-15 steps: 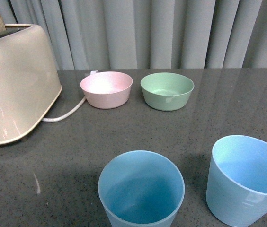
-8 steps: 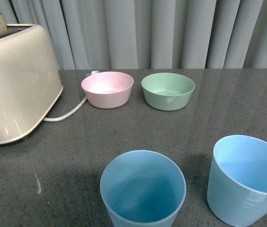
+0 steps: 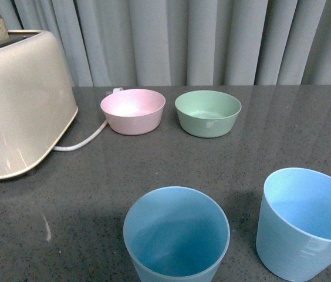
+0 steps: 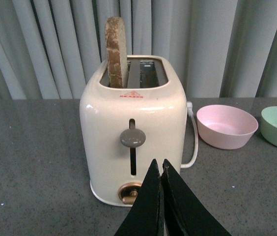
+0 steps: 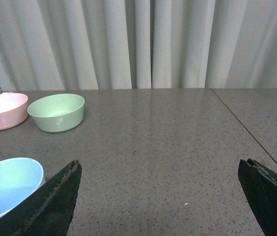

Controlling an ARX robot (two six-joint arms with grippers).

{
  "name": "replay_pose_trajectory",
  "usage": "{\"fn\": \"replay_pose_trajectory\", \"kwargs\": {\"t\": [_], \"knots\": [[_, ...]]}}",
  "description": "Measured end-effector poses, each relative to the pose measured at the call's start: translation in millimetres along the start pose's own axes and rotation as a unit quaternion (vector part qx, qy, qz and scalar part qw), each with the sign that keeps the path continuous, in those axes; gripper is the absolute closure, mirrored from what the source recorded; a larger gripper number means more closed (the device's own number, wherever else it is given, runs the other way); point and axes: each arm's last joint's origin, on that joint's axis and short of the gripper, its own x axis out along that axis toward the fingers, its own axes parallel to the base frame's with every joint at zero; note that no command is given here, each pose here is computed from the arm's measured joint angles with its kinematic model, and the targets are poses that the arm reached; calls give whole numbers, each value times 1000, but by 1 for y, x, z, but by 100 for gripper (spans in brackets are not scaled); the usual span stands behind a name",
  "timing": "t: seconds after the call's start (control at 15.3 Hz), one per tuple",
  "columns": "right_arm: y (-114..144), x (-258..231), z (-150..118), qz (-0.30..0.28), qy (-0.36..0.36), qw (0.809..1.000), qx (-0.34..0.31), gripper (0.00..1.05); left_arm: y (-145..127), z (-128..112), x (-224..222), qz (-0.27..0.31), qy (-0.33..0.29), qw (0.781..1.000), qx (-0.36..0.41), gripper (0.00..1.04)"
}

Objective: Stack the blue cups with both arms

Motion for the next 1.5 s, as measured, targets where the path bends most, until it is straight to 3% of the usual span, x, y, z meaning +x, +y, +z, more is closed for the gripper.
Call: {"fn": "replay_pose_trajectory", "kwargs": {"t": [0.72,1.18,1.31,1.37,1.5], "knots": [[0,0,0,0,0,1000,0,7,0,-27,-27,0,-3,1000,0,104],[0,0,0,0,0,1000,0,7,0,-26,-36,0,-9,1000,0,104],[0,0,0,0,0,1000,0,7,0,-33,-45,-1,19,1000,0,104],[0,0,0,0,0,1000,0,7,0,-27,-47,-2,-12,1000,0,104],[0,0,0,0,0,1000,0,7,0,-30,-47,0,0,1000,0,104]]}}
